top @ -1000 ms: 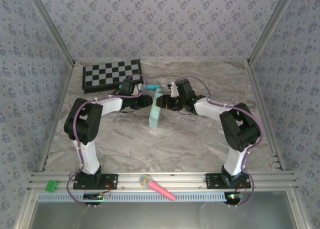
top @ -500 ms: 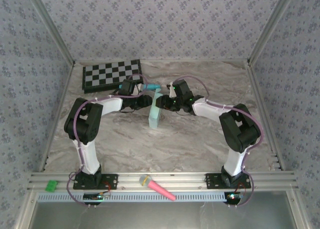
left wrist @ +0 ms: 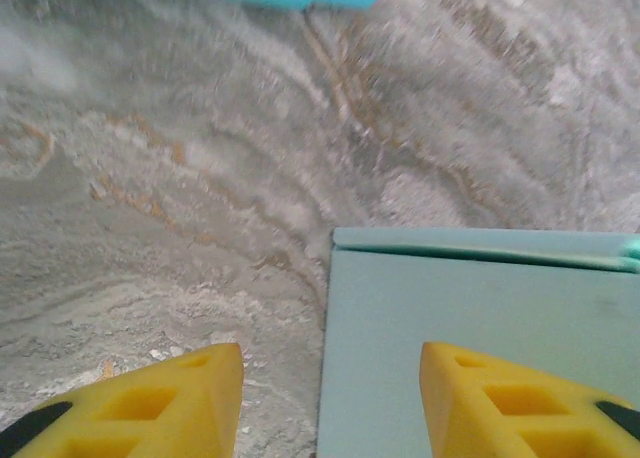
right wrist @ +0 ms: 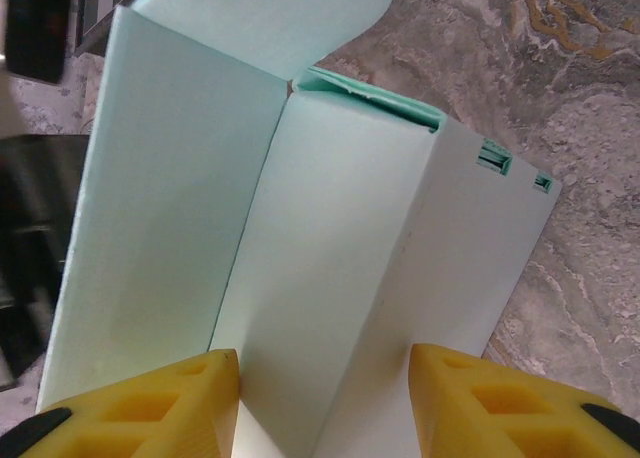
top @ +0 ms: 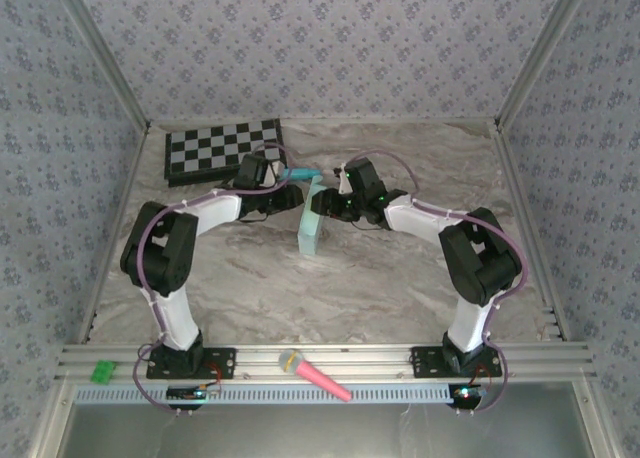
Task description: Fold the paper box
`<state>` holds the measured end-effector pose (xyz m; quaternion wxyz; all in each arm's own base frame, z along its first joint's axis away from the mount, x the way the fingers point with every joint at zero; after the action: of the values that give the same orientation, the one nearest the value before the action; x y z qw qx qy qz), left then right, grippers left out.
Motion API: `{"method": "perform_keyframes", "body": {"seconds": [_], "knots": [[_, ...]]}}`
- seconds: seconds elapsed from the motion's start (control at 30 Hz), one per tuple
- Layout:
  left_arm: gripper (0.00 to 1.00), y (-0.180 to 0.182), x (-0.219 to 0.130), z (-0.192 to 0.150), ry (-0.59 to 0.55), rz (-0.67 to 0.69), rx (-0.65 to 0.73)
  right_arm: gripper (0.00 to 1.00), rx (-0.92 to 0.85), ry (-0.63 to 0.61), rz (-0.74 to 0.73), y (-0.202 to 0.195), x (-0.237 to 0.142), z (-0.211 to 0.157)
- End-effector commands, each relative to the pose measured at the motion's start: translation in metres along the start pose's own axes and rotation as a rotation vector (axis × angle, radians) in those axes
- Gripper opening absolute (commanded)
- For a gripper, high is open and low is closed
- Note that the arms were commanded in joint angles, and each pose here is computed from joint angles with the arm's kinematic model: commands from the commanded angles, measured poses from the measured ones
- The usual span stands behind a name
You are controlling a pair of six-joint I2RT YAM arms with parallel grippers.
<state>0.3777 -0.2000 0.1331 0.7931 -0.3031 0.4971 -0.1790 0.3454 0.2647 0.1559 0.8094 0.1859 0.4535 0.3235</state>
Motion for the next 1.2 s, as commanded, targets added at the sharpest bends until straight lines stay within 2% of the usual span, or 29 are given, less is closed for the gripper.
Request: {"method": "perform_keyframes", "body": {"seconds": [0.0,0.17,0.43,0.6,0.9,1.17], "knots": [[0.51,-0.019,-0.025,0.015,-0.089,-0.004,0.052,0.51,0.012,-0.021,-0.024,0.003,-0.011,0.011],[0.59,-0.025,-0.048,0.018,-0.16,0.065,0.089,0.53,0.003,-0.039,-0.014,0.007,-0.019,0.016],[0.85,-0.057,-0.082,0.008,-0.225,0.146,0.23,0.55,-0.012,-0.09,-0.008,0.004,-0.042,0.021],[0.96,-0.078,-0.083,-0.003,-0.171,0.158,0.31,0.55,0.01,-0.107,-0.104,-0.018,-0.065,0.018],[0.98,-0.094,-0.051,-0.019,-0.03,0.325,0.425,0.55,0.1,-0.159,-0.241,-0.078,-0.123,-0.006],[0.92,-0.101,-0.023,-0.033,0.067,0.356,0.512,0.56,0.146,-0.182,-0.293,-0.099,-0.147,-0.025]]}}
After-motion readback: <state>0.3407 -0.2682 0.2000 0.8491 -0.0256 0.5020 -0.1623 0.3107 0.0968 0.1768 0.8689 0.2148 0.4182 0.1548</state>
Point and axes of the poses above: each hand's point on the last joint's axis, 136 mm out from that joint toward the fingers, its own x axis out along the fingers, its own y axis along the line the jaws close on, z = x × y, the point moved 7 cm from there along -x, back along the fingers, and after that the axes turned 9 degrees about -x, right-handed, at the moved point
